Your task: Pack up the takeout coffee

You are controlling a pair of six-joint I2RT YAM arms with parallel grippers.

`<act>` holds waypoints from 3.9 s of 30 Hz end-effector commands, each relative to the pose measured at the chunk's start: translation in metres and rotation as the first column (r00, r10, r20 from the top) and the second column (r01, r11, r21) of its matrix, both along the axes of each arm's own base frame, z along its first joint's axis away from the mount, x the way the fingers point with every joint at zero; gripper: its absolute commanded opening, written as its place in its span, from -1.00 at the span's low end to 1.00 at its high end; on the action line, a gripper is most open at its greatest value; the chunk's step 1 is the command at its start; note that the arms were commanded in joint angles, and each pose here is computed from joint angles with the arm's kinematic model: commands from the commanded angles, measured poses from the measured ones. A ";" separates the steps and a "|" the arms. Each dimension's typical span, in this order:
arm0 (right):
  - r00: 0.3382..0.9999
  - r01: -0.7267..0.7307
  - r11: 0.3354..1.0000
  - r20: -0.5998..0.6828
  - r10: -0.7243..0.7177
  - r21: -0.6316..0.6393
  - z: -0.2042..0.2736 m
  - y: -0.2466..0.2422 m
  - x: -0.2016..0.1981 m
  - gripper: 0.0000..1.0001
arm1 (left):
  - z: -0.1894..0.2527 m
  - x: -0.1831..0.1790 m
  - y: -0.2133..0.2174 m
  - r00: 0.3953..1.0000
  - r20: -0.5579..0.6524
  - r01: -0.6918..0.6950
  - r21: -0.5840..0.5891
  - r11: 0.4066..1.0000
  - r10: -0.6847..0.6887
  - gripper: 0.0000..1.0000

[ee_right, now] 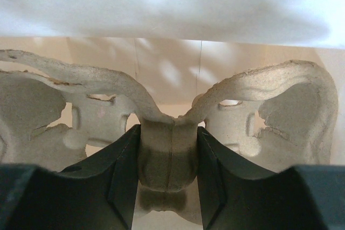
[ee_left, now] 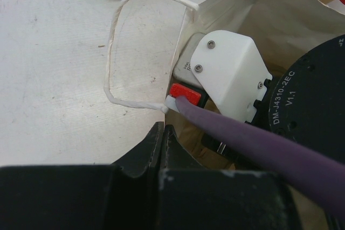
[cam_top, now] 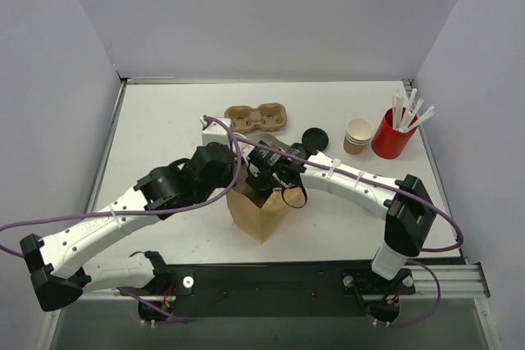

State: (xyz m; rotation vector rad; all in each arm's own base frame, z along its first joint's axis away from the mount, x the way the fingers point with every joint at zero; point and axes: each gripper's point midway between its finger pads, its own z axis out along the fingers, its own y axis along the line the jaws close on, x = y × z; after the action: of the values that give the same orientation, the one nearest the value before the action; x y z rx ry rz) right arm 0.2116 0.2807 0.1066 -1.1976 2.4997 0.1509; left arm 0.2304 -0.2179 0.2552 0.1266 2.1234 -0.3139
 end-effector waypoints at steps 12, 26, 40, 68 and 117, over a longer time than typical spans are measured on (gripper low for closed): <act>0.998 0.060 0.992 0.006 -0.059 -0.115 -0.006 -0.033 -0.005 0.26 | 0.046 -0.002 -0.029 0.990 0.108 0.104 -0.139 0.985 -0.089 -1.00; 0.994 0.085 0.994 0.077 -0.079 -0.073 0.014 -0.032 0.004 0.44 | 0.036 -0.004 -0.031 0.992 0.078 0.113 -0.121 0.986 -0.104 -1.00; 0.971 0.131 0.990 0.193 -0.140 0.061 0.063 -0.024 0.021 0.55 | 0.017 -0.010 -0.035 0.990 0.013 0.144 -0.075 0.987 -0.143 -1.00; 0.912 0.222 0.913 0.258 -0.319 0.342 0.119 -0.019 0.050 0.62 | 0.020 -0.010 -0.043 0.978 0.014 0.210 -0.027 0.977 -0.210 -1.00; 0.687 0.219 0.293 0.066 -0.724 0.931 0.262 0.020 0.123 0.79 | 0.017 -0.005 -0.047 0.991 -0.001 0.133 -0.104 0.986 -0.134 -1.00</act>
State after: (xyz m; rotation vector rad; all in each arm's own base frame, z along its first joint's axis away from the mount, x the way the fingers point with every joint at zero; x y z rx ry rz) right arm 0.3369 0.2951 0.3002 -0.0086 1.8766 0.5972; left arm 0.2214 -0.2673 0.2591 0.2853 2.1332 -0.4907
